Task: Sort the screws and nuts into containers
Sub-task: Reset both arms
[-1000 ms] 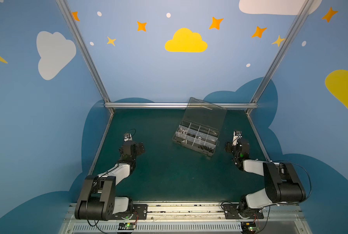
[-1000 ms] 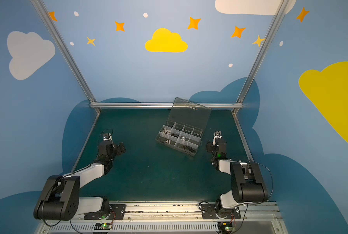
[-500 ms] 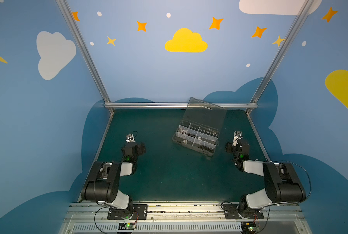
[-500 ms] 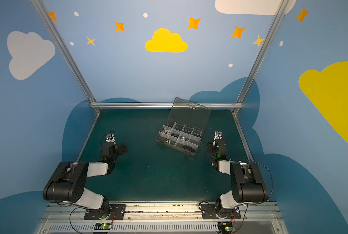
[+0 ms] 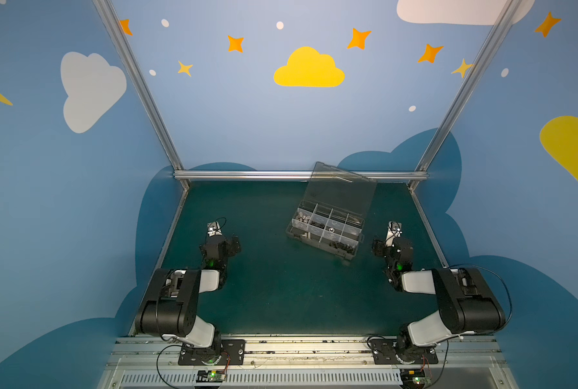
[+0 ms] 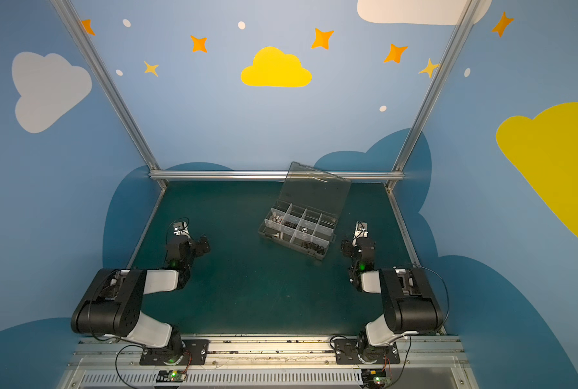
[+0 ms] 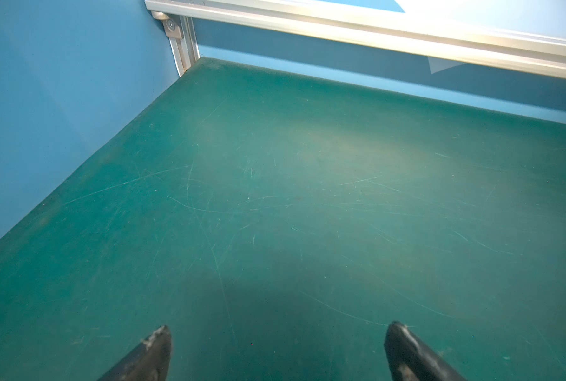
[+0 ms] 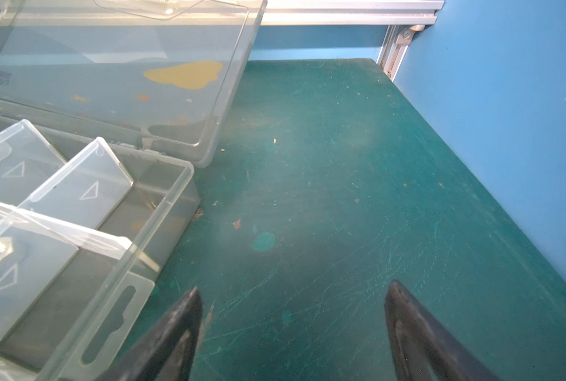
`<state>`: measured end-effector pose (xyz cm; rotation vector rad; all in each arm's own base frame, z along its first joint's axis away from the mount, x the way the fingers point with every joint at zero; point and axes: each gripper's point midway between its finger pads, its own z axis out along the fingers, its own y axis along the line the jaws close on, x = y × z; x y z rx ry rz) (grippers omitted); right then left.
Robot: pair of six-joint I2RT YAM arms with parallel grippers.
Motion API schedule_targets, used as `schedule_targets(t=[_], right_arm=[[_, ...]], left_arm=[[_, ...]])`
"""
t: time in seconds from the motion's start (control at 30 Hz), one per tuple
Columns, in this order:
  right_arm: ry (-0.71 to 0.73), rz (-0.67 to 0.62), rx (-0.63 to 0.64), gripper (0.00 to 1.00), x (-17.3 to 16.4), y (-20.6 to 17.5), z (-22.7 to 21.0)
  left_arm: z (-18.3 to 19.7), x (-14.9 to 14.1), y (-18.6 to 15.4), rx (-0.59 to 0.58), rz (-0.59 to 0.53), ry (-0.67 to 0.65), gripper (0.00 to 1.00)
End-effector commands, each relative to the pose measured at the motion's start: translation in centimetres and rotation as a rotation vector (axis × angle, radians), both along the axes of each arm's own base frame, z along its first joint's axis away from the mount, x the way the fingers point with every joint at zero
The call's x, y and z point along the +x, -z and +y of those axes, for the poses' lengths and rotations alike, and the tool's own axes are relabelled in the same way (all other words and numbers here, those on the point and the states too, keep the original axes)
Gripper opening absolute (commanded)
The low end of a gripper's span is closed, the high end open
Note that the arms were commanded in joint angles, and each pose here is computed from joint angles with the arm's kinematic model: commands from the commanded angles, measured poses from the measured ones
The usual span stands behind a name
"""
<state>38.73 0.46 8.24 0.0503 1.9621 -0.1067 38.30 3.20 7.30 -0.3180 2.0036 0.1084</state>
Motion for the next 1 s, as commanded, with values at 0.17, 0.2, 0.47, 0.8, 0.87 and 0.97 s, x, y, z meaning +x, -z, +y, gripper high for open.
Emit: schedule_targets(t=[0.17, 0.2, 0.47, 0.8, 0.87, 0.97], right_arm=[[0.017, -0.029, 0.009, 0.82, 0.38, -0.89, -0.30], [0.014, -0.028, 0.009, 0.82, 0.39, -0.93, -0.23], [0.014, -0.027, 0.008, 0.82, 0.37, -0.86, -0.25], [0.016, -0.030, 0.010, 0.82, 0.39, -0.94, -0.28], [0.015, -0.029, 0.010, 0.82, 0.38, -0.91, -0.26], [0.015, -0.029, 0.009, 0.82, 0.37, -0.91, -0.25]], left_arm=[[0.31, 0.55, -0.97, -0.001, -0.034, -0.013, 1.00], [0.22, 0.59, -1.04, -0.001, -0.037, -0.011, 1.00], [0.24, 0.59, -0.99, -0.003, -0.034, -0.011, 1.00], [0.26, 0.61, -0.96, -0.003, -0.033, -0.011, 1.00], [0.24, 0.59, -0.92, -0.003, -0.032, -0.010, 1.00], [0.24, 0.61, -0.91, -0.004, -0.032, -0.010, 1.00]])
